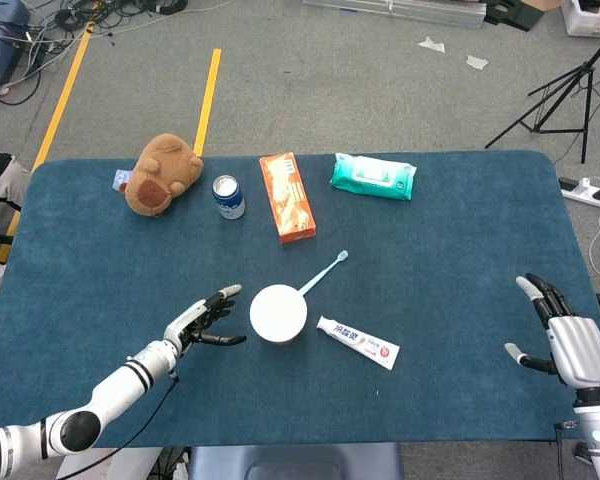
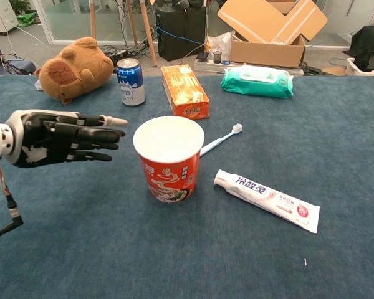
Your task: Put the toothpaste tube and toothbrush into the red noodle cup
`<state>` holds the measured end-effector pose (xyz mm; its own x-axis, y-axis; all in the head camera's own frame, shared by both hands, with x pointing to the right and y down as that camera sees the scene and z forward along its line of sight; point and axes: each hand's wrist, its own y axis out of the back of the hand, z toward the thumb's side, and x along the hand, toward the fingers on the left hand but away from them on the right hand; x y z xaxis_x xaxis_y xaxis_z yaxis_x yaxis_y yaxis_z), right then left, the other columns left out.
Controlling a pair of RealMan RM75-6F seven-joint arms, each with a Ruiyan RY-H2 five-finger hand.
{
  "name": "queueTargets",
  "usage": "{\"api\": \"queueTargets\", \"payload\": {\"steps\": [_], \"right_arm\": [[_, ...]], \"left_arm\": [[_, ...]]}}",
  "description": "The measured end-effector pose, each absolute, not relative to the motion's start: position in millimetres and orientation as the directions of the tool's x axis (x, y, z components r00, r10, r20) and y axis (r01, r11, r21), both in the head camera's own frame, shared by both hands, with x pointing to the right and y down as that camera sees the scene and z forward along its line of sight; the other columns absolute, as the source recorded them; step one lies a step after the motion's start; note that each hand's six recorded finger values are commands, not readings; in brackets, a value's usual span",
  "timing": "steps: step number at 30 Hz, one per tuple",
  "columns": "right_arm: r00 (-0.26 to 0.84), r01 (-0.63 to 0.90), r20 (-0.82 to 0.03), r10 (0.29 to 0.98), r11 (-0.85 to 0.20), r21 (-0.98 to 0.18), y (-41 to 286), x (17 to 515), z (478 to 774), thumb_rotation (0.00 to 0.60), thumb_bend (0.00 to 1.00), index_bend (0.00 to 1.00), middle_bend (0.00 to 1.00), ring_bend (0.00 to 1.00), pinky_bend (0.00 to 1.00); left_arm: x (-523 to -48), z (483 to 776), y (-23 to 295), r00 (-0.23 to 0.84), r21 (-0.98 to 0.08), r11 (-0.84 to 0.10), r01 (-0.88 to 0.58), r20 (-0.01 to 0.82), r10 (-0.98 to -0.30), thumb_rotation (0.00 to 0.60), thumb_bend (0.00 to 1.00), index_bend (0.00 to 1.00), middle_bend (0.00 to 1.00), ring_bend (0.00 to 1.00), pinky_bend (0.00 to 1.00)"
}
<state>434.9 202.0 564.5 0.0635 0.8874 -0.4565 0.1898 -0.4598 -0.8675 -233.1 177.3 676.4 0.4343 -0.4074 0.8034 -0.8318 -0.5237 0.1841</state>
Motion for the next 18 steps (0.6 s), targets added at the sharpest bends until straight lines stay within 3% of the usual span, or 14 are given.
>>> {"api": "queueTargets", "payload": {"steps": [8,18], "right_arm": [[0.075,0.206,-0.46,0.885,-0.465,-0.861,197,419,568,0.6,0.12,0.11,0.08,0.02,0.3],[0.094,0.237,-0.472,0.877,-0.48,-0.845,183,389,582,0.6,0.11,0.29,0.08,0.0,0.23]], "left_arm": [[-278,656,169,0.324,-0.031,-0.566,-0.824,0.793,-0.515,0.6,0.0,0.0,0.0,0.0,0.0],[-336,624,168,0.202,-0.349,-0.602,-0.718,0.723,-0.66,0.6,0.0,0.0,0.0,0.0,0.0]]}}
